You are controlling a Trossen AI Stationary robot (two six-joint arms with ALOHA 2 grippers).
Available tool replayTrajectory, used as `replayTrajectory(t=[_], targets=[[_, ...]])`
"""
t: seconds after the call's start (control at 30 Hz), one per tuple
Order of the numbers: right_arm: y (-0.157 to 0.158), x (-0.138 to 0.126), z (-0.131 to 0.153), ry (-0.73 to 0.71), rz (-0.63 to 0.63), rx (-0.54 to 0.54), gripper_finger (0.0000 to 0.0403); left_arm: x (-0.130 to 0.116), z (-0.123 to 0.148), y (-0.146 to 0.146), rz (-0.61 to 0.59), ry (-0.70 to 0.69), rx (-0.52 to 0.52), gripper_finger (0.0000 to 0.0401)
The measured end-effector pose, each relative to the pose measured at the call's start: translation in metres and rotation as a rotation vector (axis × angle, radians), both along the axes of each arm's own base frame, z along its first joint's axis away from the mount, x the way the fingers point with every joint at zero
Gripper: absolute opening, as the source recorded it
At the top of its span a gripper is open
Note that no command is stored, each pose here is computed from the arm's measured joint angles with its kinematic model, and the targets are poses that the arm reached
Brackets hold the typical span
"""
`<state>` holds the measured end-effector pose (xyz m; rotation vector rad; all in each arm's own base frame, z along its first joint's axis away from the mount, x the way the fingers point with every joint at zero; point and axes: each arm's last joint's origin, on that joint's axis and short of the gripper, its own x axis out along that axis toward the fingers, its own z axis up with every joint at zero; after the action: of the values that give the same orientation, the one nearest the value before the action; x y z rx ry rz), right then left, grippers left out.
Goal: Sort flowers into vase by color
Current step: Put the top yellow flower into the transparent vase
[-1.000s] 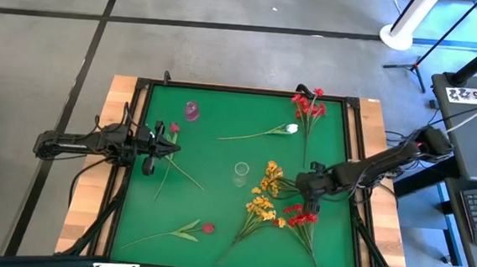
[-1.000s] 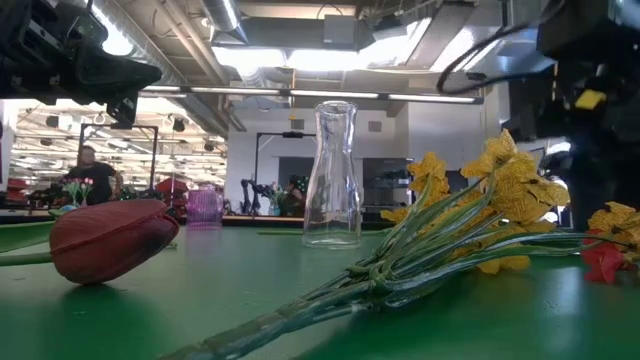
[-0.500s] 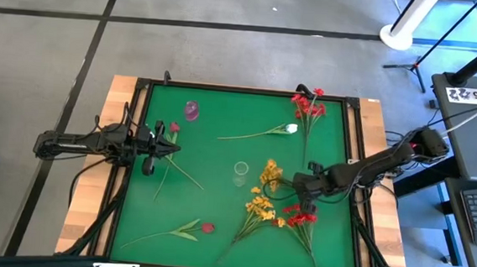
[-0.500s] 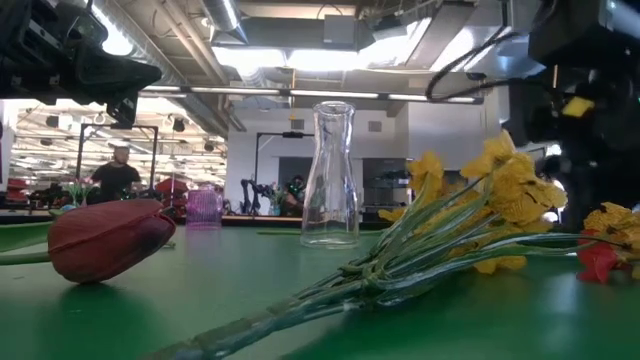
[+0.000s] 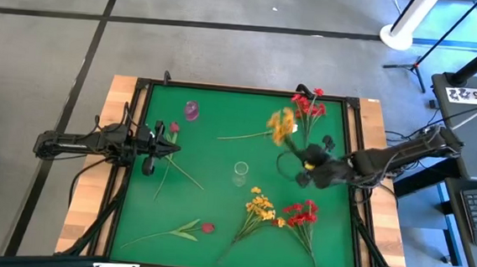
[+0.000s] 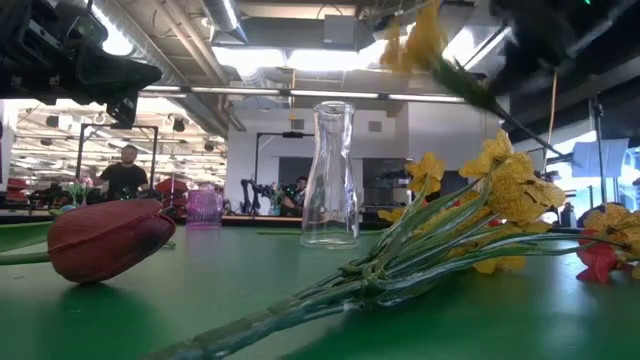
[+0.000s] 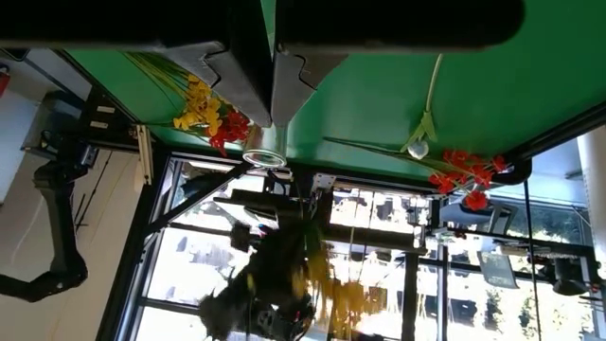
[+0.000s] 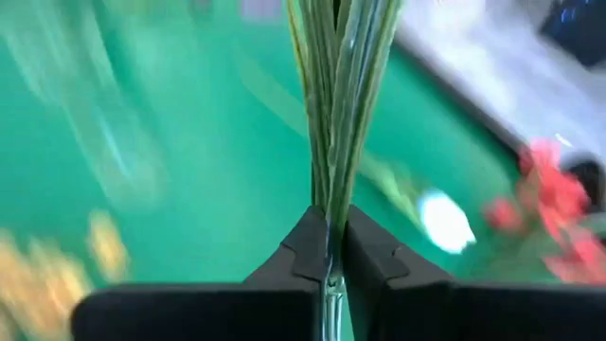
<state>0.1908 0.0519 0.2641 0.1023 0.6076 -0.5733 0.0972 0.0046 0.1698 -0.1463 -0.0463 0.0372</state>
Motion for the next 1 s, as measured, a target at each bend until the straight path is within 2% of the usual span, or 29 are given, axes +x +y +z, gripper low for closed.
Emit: replayTrajectory(t=[0.1,0.2,0.3,0.7,1.0], targets=[[0.004,0.011,0.026,-0.273,0.049,0.004,0.0010,0.000,0.000,0.000,0.000,0.000,0.000,0.0000],[0.013,0.022,0.043,-0.493,0.169,-0.093,0.0010,0.000,0.000,0.000,0.000,0.000,0.000,0.0000],[0.014,0.033,0.044,-0.632,0.262,-0.186,0.0011,0.000,0.000,0.000,0.000,0.000,0.000,0.0000],[-0.010,0.090,0.008,-0.871,0.482,-0.185,0.0016,0.000,0.000,0.000,0.000,-0.002,0.000,0.0000],[-0.024,0.110,-0.019,-0.867,0.501,-0.052,0.0016,0.000,0.000,0.000,0.000,0.000,0.000,0.0000]])
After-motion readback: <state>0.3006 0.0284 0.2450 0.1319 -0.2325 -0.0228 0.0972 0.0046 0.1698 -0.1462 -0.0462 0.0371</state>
